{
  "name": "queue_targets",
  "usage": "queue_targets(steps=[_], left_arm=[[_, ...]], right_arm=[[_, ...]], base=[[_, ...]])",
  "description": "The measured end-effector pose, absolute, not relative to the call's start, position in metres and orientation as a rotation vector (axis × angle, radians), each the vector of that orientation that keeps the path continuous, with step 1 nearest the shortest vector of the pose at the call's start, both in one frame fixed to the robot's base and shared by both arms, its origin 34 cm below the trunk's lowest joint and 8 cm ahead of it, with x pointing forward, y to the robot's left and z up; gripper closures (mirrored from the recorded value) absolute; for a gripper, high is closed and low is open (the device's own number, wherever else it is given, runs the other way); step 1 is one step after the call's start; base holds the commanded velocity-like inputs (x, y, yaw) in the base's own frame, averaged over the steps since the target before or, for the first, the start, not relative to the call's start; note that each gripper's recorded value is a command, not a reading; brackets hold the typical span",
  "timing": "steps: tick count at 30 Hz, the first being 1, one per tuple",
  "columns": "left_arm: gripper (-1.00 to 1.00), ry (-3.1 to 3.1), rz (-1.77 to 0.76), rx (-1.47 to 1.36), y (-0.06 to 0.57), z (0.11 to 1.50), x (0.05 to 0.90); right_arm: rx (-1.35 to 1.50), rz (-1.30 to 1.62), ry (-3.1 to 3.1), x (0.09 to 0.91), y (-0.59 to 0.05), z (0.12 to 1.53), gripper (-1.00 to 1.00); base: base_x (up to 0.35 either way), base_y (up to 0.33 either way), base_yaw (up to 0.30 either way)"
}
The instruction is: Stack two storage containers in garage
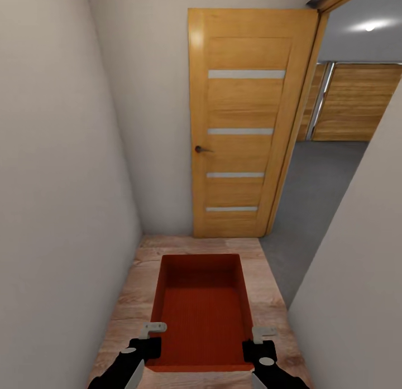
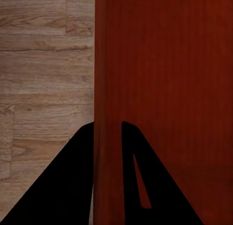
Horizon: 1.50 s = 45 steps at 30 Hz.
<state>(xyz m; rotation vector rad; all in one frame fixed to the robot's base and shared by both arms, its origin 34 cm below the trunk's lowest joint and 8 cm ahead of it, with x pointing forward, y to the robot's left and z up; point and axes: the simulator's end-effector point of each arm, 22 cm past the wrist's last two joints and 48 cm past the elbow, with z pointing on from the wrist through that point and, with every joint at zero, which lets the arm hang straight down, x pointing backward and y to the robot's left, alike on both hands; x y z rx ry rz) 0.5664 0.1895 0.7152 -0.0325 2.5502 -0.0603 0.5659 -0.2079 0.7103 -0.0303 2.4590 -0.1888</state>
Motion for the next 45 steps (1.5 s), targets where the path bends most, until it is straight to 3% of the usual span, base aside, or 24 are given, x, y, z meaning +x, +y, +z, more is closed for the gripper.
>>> queue_targets(steps=[31,45], left_arm=[[1.0,2.548,-0.059,-0.031,0.1897,0.7165,0.5679],[1.0,2.538,-0.059,-0.031,0.1893,0.7194,0.5721]], right_arm=[[-0.027,-0.188,2.456,0.5672,-0.2075,0.7112,1.0],[-0.024,-0.187,2.447,0.5712,-0.208,0.7138,1.0]], base=[[0.32,0.0,0.0],[0.049,0.0,-0.07]])
